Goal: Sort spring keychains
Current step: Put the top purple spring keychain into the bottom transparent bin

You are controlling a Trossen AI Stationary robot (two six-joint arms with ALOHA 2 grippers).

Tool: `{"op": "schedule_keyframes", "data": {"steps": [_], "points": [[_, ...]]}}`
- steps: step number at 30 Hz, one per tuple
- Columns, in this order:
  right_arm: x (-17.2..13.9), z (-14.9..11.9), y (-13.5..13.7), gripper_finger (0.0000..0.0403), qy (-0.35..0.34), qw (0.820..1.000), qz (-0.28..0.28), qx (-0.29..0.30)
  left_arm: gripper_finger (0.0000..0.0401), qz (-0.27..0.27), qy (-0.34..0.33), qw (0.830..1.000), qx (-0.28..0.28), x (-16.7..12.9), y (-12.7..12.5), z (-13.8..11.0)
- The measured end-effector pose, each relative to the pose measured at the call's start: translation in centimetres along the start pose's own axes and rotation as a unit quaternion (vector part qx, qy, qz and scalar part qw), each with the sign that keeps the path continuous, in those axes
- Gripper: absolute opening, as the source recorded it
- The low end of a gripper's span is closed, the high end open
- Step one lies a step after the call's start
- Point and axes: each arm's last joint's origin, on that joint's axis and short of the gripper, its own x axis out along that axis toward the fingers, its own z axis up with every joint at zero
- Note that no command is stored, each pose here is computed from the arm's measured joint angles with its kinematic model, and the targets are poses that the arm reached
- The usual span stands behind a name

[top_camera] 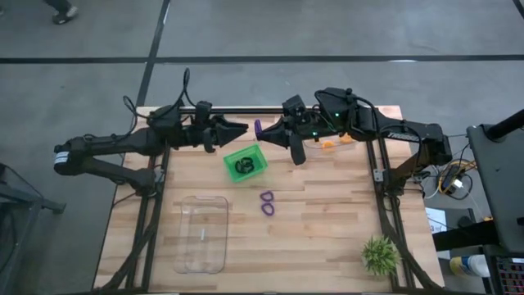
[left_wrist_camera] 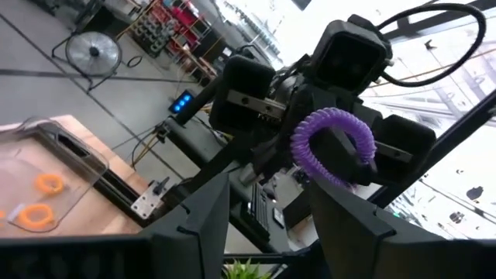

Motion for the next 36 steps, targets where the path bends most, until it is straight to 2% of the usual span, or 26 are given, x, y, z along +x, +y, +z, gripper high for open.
{"op": "schedule_keyframes", "data": {"steps": [5, 11, 18, 32, 36], "points": [[0.0, -0.1, -0.1, 0.0008, 0.002, 1.000, -0.005, 0.005, 0.0171, 0.001, 0.001, 1.000, -0.017, 0.6, 0.4, -0.3], [1.3, -0.9, -0.8, 0.0008, 0.018, 1.000, -0.013, 0.014, 0.0171, -0.017, -0.016, 0.999, -0.036, 1.1, 0.3, -0.2], [2.4, -1.3, -1.0, 0.0008, 0.015, 1.000, -0.007, 0.014, 0.0171, -0.013, -0.012, 0.999, -0.043, 1.2, 0.4, -0.3], [2.3, -1.1, -0.9, 0.0008, -0.003, 1.000, -0.028, 0.003, 0.0171, -0.016, 0.003, 0.998, -0.059, 1.2, 0.3, -0.6], [2.3, -1.2, -0.8, 0.0008, 0.006, 1.000, -0.009, 0.010, 0.0171, -0.009, 0.006, 0.998, -0.058, 1.2, 0.4, -0.7]]}}
